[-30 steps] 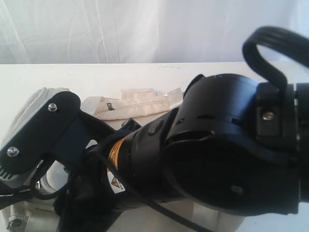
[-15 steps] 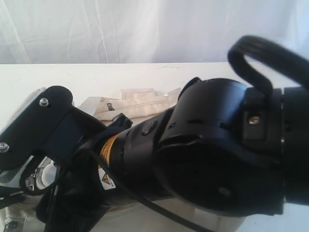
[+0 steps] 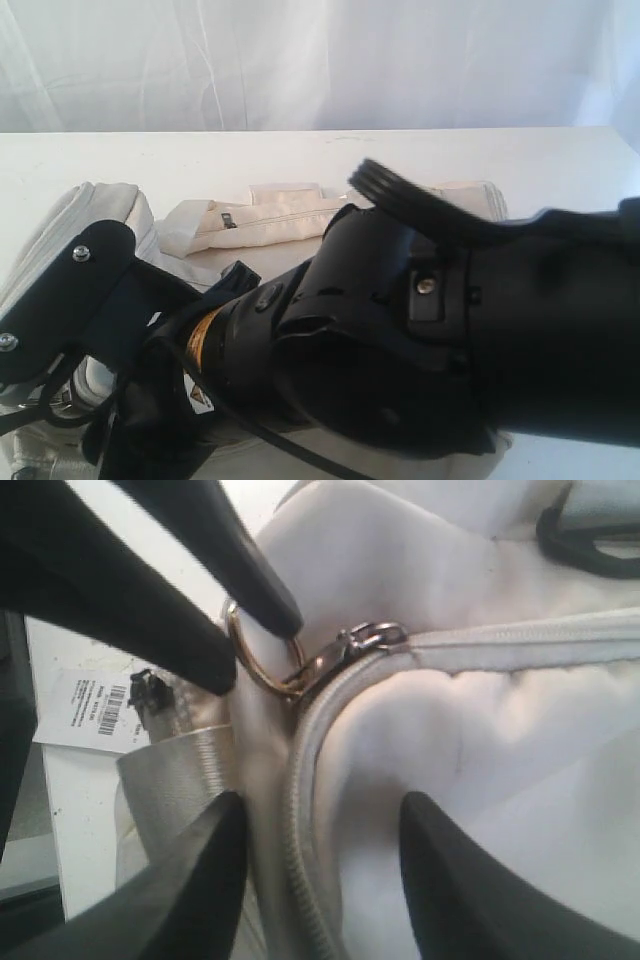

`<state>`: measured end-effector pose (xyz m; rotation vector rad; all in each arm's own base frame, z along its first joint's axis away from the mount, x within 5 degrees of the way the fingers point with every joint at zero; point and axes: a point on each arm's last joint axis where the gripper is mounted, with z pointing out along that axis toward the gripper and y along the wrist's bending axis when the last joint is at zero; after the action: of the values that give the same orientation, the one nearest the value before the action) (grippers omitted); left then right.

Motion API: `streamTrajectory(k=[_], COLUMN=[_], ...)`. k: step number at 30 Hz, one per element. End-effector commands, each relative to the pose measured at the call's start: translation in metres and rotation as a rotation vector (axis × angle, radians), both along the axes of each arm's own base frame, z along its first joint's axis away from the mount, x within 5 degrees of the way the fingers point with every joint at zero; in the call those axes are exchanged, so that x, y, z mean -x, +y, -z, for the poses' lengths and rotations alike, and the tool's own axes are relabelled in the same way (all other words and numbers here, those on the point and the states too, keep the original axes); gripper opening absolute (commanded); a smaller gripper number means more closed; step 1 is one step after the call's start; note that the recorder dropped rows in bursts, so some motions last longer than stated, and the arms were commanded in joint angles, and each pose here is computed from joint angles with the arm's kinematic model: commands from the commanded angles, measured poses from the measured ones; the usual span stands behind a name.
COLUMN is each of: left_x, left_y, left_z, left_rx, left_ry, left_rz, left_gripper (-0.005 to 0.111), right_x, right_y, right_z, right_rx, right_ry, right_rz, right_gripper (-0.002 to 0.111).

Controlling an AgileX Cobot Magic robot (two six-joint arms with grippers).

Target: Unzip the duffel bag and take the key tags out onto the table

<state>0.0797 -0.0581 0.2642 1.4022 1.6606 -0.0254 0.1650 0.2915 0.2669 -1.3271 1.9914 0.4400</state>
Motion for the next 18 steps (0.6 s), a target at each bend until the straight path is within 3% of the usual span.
streamTrajectory(k=[1,8,15,18], left_x=[0.002,0.0025,0.0027,0.0025], left_y=[-0.0016,0.0012,0.0026,0.0026], left_z=[-0.0015,0.0017,0.0035,0.0034], left_rx=[0.033,-0.034,-0.054,-0.053], left_ry=[0.016,0.014,0.023,0.021], left_rz=[0.003,0.015,0.009,0.008], left_gripper=[0.023,0.012,0.029,0.029], right_x=[0.0019,0.0019,0.0019,0.0019], right_y=[0.0009,0.0008,0.0007,0.0007], right_z=[0.0002,0.0003,0.0004,0.0004], right_rx=[-0.002,0.0,0.002,0.002], right_ry=[-0.011,-0.01,-0.011,-0.011], right_rz=[-0.013,-0.013,-0.014,-0.014], right_gripper=[0.043,0.043,0.043,0.043])
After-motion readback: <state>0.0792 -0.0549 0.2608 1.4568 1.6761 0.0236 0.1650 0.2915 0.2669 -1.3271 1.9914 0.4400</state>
